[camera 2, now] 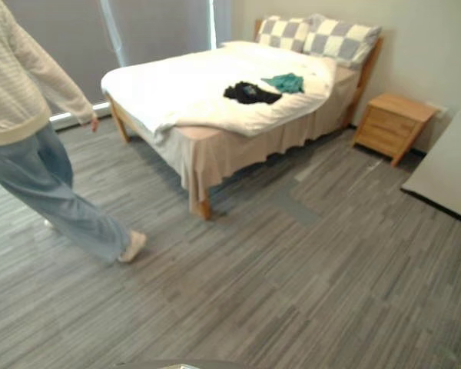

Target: Tidy up the quilt and then pick up the clothes from the bed and put them into the laundry hamper.

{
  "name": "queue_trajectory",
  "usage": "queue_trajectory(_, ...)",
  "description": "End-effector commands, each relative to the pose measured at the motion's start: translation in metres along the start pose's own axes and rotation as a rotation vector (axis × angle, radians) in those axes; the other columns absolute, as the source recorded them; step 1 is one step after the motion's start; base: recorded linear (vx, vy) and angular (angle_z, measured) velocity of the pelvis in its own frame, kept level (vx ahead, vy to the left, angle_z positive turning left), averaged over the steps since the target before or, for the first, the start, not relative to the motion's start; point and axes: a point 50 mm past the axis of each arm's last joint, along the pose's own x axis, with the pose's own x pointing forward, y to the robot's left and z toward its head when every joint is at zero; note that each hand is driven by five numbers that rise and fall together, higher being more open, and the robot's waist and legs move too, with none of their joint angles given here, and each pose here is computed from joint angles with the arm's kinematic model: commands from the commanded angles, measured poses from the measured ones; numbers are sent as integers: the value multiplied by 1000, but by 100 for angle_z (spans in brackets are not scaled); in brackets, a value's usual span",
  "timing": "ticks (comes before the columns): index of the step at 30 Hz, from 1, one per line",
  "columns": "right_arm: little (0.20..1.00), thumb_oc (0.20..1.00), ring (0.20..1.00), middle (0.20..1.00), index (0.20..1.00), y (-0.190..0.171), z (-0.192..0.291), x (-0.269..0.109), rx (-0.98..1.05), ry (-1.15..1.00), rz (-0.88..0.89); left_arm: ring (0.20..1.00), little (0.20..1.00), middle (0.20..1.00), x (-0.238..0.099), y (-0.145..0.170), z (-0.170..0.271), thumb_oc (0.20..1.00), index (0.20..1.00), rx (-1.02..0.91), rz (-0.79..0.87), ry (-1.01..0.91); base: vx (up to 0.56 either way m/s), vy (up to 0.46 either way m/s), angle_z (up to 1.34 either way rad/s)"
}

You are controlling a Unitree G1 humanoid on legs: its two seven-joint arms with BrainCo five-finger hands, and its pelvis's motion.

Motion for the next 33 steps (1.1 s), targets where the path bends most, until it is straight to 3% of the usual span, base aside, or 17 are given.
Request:
queue_trajectory(1,1000,1000,1000,1000,1000,-5,39,3,-28,-92,-24,1000,1000,1000,5,18,40,1000,1000,48,54,-105,37,10,2)
queue_trajectory(10,1000,1000,1000,1000,1000,-13,68,2,-65,-171,-49,1000,1000,1000,5,22,61,1000,1000,129,47,-164,-4,41,-10)
queue_trajectory(15,1000,1000,1000,1000,1000,-25,71,2,46,-171,-80,1000,1000,1000,6,38,65,1000,1000,141,90,-176,95,93,-21)
queue_trajectory(25,1000,1000,1000,1000,1000,-24,38,3,158,-73,-89,1000,1000,1000,6,45,41,1000,1000,218,90,-106,462,-142,-1)
queue_trajectory(30,1000,1000,1000,1000,1000,-30,27,3,123,-46,-104,1000,1000,1000,5,47,29,1000,1000,115,108,-78,591,-318,-5)
queue_trajectory(33,1000,1000,1000,1000,1000,-44,48,2,115,-113,-145,1000,1000,1000,5,59,41,1000,1000,52,164,-119,415,-261,-58)
